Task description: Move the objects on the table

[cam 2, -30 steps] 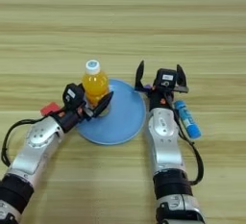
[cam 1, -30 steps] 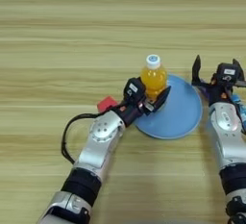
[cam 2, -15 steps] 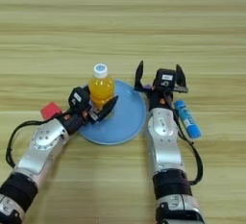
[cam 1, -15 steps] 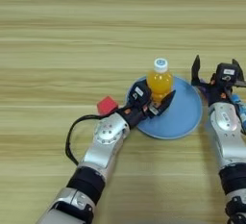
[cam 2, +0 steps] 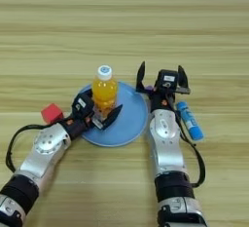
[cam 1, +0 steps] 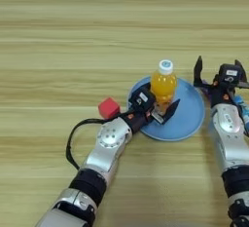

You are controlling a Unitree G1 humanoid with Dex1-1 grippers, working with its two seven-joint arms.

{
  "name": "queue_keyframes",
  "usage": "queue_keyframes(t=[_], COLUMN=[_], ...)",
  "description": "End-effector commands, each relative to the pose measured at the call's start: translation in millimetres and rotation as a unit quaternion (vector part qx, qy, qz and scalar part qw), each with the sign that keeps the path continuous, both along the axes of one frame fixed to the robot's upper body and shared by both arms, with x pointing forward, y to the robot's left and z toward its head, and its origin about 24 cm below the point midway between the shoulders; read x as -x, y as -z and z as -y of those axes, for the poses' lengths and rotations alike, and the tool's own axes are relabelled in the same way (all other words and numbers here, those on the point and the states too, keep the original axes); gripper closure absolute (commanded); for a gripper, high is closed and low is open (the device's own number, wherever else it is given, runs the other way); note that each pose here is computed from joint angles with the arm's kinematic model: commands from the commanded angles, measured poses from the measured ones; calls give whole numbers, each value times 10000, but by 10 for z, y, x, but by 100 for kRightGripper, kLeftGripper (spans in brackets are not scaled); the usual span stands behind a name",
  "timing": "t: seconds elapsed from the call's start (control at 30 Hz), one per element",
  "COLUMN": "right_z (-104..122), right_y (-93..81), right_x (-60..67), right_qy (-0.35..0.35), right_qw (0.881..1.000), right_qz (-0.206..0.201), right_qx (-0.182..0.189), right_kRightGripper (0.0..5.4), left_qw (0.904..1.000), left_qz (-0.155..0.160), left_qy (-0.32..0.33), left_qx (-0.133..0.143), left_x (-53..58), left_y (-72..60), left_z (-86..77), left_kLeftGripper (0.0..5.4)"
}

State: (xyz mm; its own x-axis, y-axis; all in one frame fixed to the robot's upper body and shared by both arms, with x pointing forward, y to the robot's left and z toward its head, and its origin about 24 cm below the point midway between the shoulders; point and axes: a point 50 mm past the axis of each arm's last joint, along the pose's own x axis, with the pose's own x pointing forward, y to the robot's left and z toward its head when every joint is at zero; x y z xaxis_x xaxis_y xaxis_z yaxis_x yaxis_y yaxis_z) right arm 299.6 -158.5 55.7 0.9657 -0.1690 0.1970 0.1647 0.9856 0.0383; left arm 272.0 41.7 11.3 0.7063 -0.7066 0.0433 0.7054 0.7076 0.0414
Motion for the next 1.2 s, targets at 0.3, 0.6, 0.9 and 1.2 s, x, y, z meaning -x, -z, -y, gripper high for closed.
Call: queue_keyframes(t=[0.3,0.6,0.9,1.2], right_z=[-30,-31,-31,-33], right_y=[-25,-23,-24,-22], right_x=[-34,-36,-37,-45], right_qy=[-38,-41,-39,-43], right_qw=[10000,10000,10000,10000], right_qz=[-5,-11,-6,-17], right_qx=[-2,1,-1,1], right_kRightGripper=[0,0,0,0], left_qw=[10000,9999,9998,9996], left_qz=[61,127,9,-75], left_qy=[-33,-84,-172,-218], left_qx=[-7,7,-70,-185], left_x=[21,85,160,306], left_y=[-17,-53,-8,13], left_z=[-40,-125,-253,-457], left_kLeftGripper=[1,1,1,1])
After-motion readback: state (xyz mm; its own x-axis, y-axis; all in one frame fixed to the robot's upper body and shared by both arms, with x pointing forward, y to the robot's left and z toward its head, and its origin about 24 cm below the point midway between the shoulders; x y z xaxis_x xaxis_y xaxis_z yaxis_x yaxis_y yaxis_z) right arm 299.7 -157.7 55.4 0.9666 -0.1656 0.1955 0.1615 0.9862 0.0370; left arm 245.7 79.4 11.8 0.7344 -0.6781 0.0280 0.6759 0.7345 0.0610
